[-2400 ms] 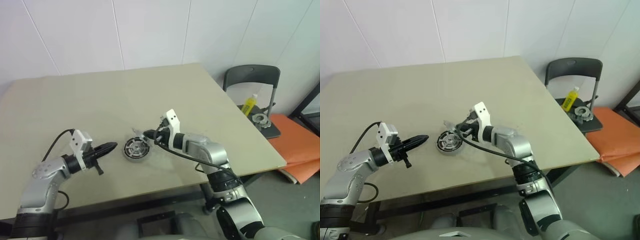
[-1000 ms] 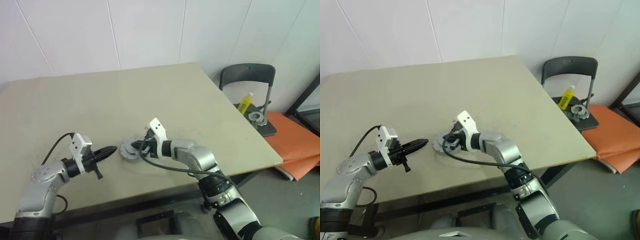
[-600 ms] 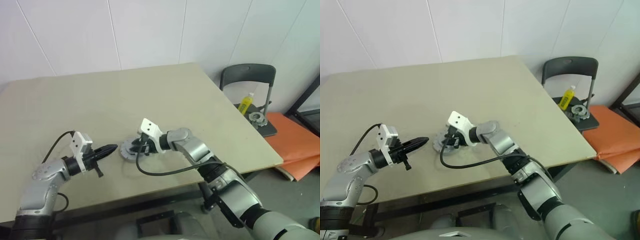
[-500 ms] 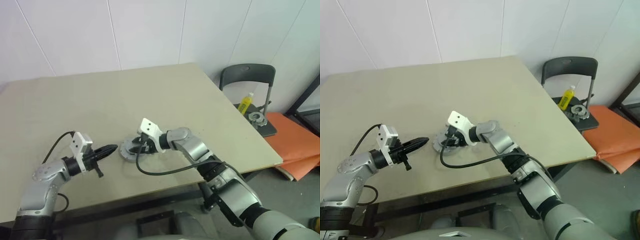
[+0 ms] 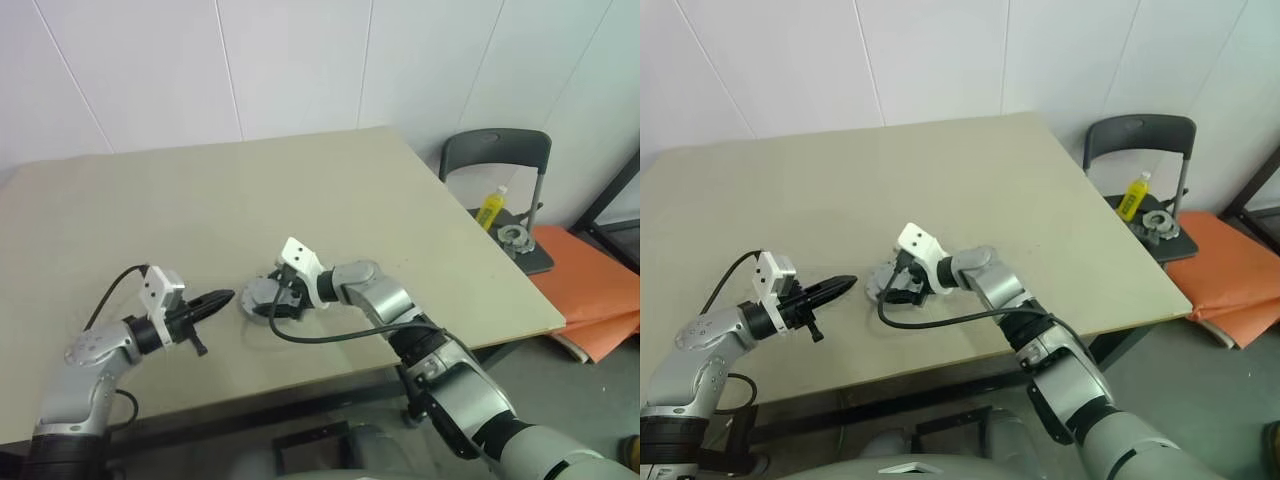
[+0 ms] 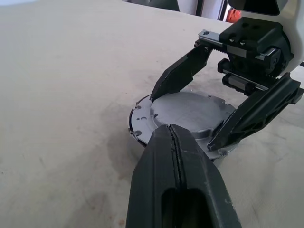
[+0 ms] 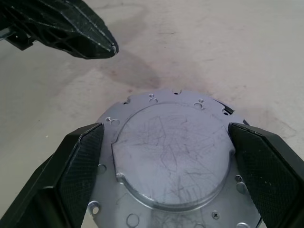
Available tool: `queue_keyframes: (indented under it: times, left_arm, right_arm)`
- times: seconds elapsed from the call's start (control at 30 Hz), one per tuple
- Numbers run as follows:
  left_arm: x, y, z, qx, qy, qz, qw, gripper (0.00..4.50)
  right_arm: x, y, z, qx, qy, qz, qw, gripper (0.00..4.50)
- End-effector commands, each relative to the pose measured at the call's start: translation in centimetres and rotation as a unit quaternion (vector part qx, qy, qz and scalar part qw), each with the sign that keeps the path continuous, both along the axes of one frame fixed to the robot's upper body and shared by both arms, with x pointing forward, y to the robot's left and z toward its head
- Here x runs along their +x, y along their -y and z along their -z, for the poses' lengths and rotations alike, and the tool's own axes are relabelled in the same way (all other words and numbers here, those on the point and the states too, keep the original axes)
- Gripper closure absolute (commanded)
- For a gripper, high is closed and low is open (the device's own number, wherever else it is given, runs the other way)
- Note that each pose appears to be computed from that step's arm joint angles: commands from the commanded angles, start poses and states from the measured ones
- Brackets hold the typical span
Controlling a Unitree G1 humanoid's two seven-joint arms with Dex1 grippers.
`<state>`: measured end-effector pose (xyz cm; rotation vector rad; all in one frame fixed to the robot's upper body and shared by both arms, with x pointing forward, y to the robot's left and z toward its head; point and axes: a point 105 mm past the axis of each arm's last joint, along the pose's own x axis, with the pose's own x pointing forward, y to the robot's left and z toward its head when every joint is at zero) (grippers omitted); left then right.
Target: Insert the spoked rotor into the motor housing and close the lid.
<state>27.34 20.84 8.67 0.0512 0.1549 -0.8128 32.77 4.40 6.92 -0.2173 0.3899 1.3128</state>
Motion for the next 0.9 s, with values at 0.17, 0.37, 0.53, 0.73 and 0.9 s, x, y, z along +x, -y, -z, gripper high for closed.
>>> queue_keyframes:
  times: [0.17, 0.37, 0.53, 0.73, 0.9]
  left_arm:
    - [0.6, 0.2, -1.3, 0.006, 0.032, 0.006, 0.999, 4.50]
    - [0.6, 0.3, -1.2, 0.006, 0.032, 0.007, 0.999, 4.50]
    - [0.7, 0.3, -1.2, 0.006, 0.032, 0.007, 0.999, 4.50]
    - [0.7, 0.4, -1.2, 0.004, 0.032, 0.006, 0.999, 4.50]
    - [0.6, 0.2, -1.1, 0.004, 0.028, 0.007, 1.000, 4.50]
  right_arm:
    - [0.4, 0.7, 0.2, 0.005, 0.000, 0.020, 1.000, 1.19]
    - [0.3, 0.2, 0.0, 0.018, 0.008, 0.022, 1.000, 1.19]
    - [0.8, -0.1, -0.2, 0.024, 0.045, 0.037, 0.998, 1.19]
    - [1.3, -0.3, -0.3, 0.023, 0.064, 0.045, 0.997, 1.19]
    - [0.9, -0.2, 0.2, 0.009, 0.059, 0.031, 0.998, 1.19]
